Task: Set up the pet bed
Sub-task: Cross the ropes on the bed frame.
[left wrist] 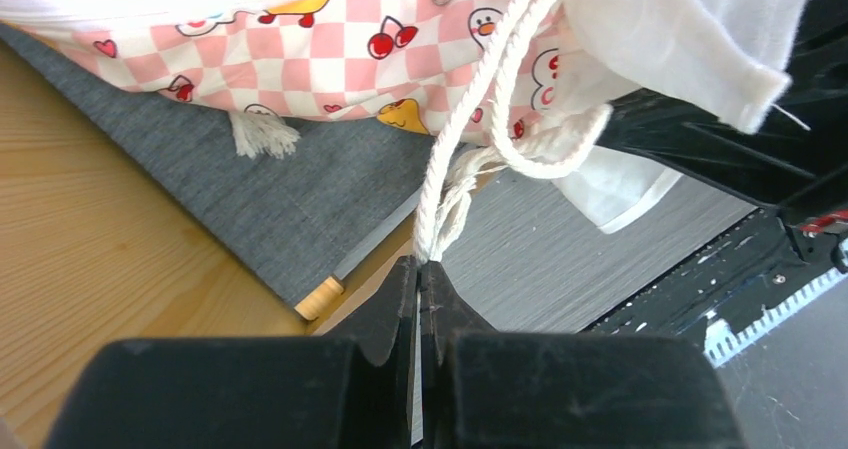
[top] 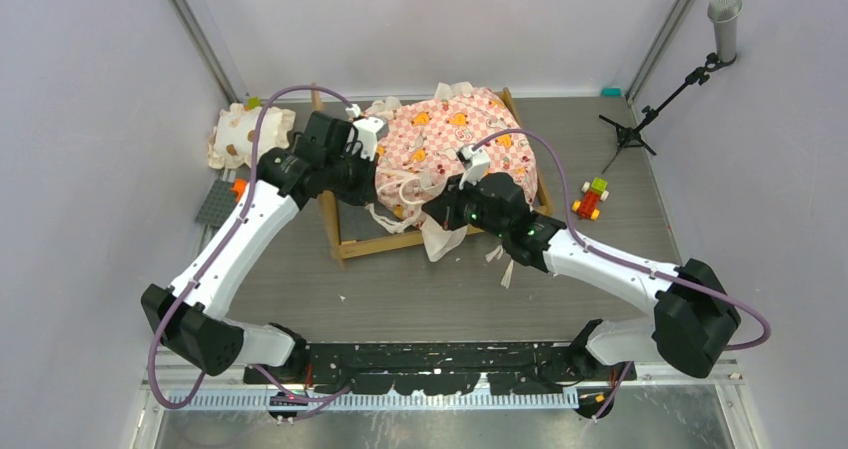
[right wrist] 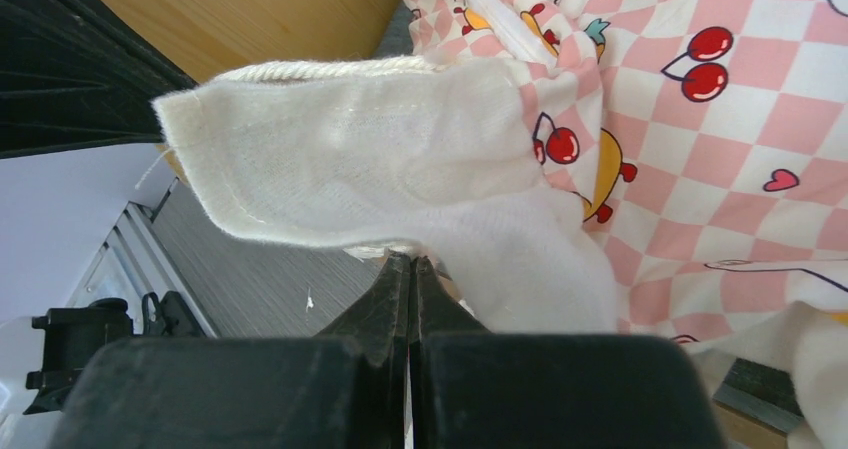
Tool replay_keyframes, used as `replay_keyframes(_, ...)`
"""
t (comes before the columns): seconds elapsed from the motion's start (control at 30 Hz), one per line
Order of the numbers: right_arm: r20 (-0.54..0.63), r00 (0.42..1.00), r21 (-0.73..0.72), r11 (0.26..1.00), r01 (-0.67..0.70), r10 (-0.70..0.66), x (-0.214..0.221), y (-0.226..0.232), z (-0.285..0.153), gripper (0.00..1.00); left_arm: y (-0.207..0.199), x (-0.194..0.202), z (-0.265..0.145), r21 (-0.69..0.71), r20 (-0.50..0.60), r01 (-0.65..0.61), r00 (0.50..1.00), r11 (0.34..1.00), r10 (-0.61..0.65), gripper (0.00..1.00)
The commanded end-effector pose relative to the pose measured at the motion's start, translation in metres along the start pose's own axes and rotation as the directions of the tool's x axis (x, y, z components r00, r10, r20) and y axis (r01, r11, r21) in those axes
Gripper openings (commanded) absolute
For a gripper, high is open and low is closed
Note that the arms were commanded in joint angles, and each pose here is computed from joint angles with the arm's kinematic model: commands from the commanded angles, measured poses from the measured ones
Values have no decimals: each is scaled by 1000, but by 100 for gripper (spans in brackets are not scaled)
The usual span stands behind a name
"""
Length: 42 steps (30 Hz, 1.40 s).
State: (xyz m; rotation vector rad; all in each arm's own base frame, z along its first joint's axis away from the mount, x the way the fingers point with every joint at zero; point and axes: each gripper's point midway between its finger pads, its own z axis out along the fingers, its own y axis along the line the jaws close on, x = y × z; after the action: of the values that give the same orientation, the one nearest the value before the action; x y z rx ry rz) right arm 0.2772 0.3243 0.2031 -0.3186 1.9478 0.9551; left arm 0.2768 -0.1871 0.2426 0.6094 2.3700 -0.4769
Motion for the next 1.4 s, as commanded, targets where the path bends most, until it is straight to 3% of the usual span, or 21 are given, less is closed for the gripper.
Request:
replay_keyframes(0.0,57,998,14,999,37,-37,-18,2,-13,1,13,-13,-11,-71,29,-32,999,997,34,0)
replay_keyframes(0.27,35,997,45,997,66,-67,-16,-3,-23,1,16,-23,-17,-97,60,-38,997,995,44,0)
replay_keyframes(0.5,22,996,-14,996,85,-85,-15,9,-32,1,25,-36,-26,-159,98,-42,993,986,58,0)
replay_keyframes(0.7,80,995,-61,996,68,-63,-29,23,-52,1,26,-44,-29,-172,136,-41,989,984,65,0)
replay_keyframes(1.37,128,990,5,998,55,-55,-43,16,-66,1,8,8,18,-29,32,84,996,996,-83,0)
